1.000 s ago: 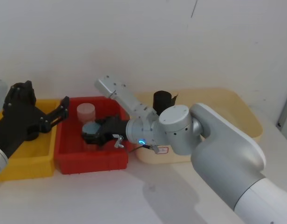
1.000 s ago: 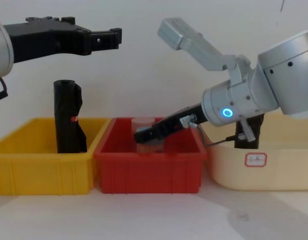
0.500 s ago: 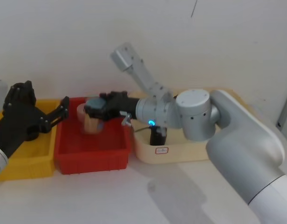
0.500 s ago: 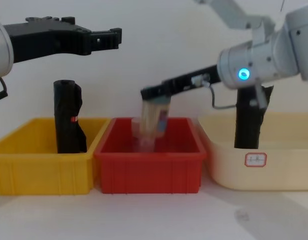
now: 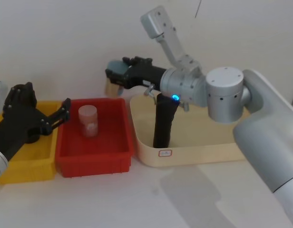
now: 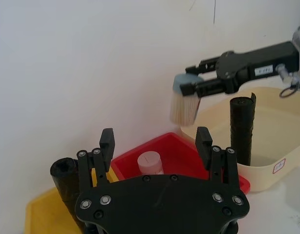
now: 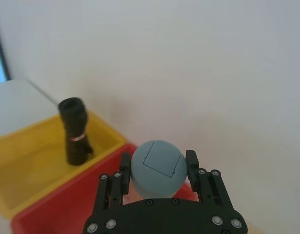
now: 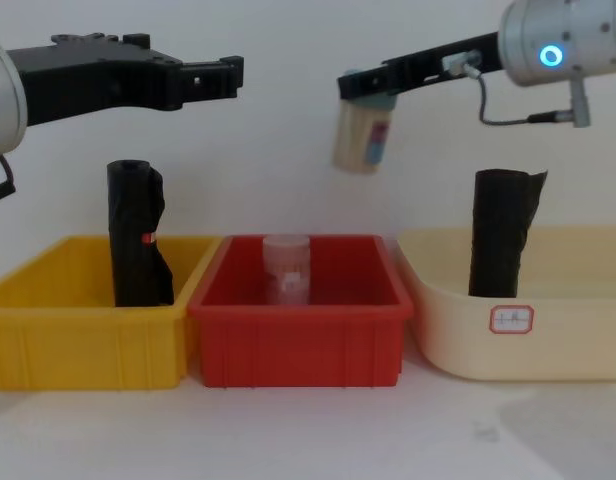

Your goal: Pick up the garbage bag with the one hand and transfer it to the other hand.

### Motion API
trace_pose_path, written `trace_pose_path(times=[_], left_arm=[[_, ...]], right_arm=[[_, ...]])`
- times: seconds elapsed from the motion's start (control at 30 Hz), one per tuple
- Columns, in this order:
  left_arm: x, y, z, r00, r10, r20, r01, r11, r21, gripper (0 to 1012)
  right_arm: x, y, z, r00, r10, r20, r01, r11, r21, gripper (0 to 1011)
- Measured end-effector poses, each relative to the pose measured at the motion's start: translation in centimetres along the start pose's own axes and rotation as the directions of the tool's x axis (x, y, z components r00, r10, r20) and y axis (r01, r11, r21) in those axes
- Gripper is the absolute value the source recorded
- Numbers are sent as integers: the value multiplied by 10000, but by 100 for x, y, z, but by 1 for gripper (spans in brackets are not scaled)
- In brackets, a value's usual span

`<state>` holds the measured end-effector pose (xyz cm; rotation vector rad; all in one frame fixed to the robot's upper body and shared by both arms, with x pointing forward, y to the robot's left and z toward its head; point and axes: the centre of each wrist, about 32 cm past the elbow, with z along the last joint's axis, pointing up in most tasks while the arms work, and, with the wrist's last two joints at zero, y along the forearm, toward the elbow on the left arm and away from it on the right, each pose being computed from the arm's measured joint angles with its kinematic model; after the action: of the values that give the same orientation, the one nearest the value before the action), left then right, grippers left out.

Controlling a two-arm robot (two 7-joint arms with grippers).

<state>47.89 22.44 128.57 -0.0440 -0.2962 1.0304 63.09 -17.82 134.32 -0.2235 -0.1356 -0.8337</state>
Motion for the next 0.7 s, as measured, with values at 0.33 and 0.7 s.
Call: trace_pose_path(times=[0.33, 0.7], left_arm=[[0, 0, 0, 10000, 0, 1, 0, 10000, -1, 1001], [0, 0, 0, 10000, 1, 1, -1, 10000, -1, 1000]], right_arm=[[210, -110, 57, 9959, -764, 477, 756, 9970, 178, 666], [337, -119, -36, 9884, -1132, 1010, 1139, 9935, -4, 765]])
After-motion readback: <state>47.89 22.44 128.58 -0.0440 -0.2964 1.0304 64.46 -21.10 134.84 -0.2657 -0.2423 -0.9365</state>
